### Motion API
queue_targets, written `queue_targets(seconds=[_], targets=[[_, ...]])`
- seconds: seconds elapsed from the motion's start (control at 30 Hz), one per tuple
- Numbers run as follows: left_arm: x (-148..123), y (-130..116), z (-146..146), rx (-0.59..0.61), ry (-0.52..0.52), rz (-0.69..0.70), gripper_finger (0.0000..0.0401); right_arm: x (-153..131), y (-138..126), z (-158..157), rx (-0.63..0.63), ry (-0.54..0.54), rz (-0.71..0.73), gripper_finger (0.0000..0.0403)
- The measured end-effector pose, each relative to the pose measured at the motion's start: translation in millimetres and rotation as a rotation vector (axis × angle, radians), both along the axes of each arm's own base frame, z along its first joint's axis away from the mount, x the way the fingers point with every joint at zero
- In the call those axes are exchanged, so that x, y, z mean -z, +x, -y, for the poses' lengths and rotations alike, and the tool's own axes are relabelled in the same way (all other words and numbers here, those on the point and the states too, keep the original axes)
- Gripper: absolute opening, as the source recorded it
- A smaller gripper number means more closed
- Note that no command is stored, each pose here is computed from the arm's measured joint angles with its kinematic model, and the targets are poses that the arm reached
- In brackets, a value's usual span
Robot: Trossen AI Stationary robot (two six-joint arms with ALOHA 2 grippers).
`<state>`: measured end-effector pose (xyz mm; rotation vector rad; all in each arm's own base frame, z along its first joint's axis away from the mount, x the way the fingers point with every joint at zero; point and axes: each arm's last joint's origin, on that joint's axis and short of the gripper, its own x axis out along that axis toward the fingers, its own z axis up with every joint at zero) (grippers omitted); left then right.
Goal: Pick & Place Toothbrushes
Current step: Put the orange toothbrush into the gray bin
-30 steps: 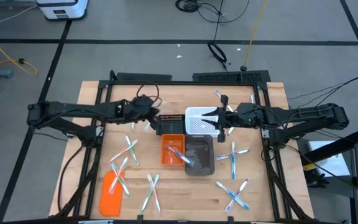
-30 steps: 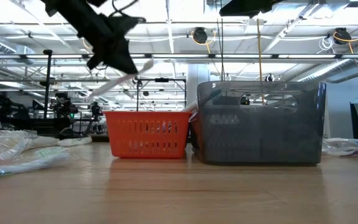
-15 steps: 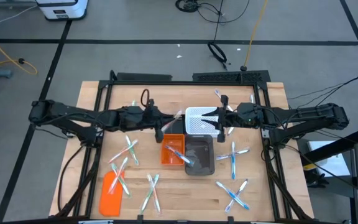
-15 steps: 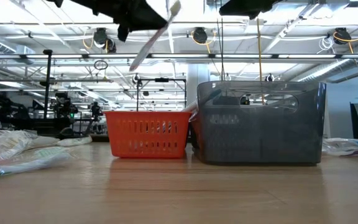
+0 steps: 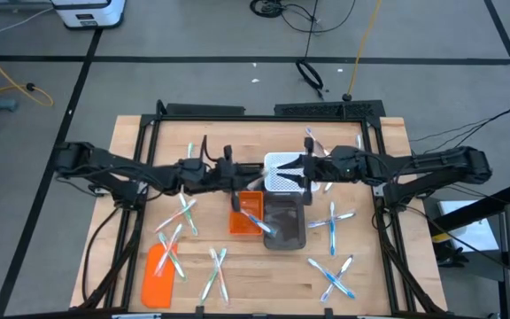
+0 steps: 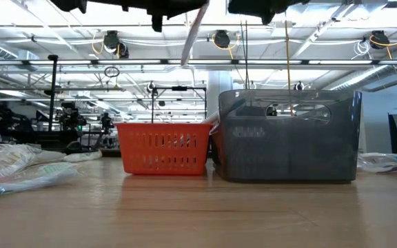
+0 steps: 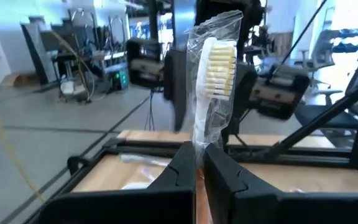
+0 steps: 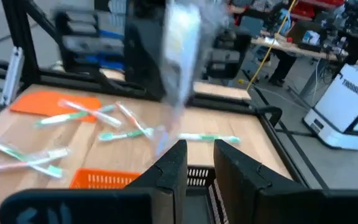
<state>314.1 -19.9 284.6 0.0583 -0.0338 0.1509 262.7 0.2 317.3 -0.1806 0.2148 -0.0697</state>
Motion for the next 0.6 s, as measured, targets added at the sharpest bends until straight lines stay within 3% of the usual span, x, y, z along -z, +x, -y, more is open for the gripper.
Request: queue_targets(seconds=[0.27, 0.6], targets=[[9.6, 7.7, 2.8, 0.007, 0.017, -0.006, 0.0005, 2.4, 12.3, 2.6, -0.08, 0.02, 0.053, 0.0076], [10.2, 7.6, 2.8, 0.004, 0.034, -0.017, 0.0009, 8.4, 24.6, 4.1, -0.077, 0.029, 0.084, 0.0076]])
